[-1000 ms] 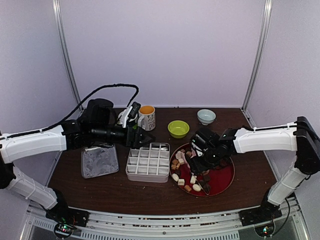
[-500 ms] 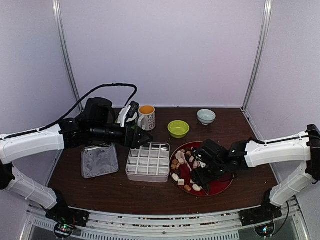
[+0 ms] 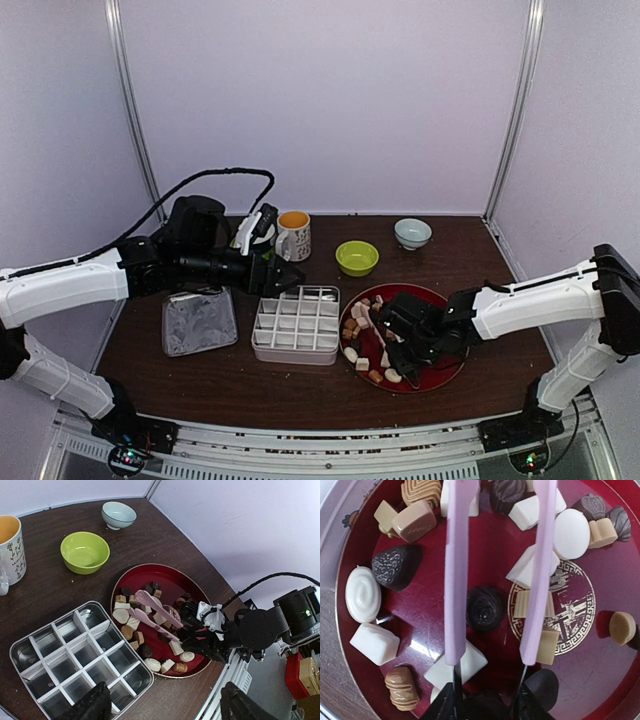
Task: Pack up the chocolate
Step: Pick up the clamp from the plate, then adjust the clamp.
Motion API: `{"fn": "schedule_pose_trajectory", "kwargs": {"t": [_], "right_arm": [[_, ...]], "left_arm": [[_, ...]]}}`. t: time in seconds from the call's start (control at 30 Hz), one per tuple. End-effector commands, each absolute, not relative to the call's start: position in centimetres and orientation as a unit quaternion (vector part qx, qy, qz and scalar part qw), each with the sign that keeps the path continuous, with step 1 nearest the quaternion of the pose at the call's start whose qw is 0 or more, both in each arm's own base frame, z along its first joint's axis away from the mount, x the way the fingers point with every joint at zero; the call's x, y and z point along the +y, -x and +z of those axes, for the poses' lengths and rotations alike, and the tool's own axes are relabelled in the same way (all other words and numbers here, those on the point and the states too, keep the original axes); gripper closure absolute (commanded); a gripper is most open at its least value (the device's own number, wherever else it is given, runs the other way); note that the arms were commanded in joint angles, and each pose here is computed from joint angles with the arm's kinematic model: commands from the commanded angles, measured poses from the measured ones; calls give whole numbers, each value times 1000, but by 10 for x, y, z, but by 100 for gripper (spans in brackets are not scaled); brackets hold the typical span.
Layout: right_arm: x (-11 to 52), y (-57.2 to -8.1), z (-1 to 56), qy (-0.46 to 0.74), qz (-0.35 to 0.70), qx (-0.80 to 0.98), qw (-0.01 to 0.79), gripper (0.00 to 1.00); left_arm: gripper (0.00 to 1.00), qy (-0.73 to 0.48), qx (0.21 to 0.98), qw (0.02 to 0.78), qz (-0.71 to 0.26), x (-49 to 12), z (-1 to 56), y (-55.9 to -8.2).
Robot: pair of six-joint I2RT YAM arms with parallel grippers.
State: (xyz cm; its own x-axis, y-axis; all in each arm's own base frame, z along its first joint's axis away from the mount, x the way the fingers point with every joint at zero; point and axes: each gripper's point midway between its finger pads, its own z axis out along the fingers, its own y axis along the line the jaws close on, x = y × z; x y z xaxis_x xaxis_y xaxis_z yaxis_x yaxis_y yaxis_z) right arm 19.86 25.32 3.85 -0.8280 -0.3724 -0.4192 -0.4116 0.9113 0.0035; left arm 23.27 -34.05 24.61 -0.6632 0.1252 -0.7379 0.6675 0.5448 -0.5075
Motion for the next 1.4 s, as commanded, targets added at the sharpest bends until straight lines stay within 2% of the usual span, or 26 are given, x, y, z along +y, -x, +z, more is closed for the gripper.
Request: {"fn": "schedule_pose_trajectory", "kwargs": {"t": [0.0,0.1,0.6,1.07,1.37], "right_arm": [[251,-209,52,194,25,952,235,68],[249,-211,65,190,27,949,249,72],[273,-206,144,188,153,924,295,76],[326,-189,250,156,430,820,345,83],[347,-173,290,149,554,749,332,83]], "left_arm": [[22,-249,801,352,-414,-342,266,-236],[22,-248,802,353,-414,-342,267,-237],[23,-252,785,336,-456,-357,273,-232],[22,-233,747,332,-526,-372,288,-228],[20,-223,699,348,-583,-384,313,-224]]}}
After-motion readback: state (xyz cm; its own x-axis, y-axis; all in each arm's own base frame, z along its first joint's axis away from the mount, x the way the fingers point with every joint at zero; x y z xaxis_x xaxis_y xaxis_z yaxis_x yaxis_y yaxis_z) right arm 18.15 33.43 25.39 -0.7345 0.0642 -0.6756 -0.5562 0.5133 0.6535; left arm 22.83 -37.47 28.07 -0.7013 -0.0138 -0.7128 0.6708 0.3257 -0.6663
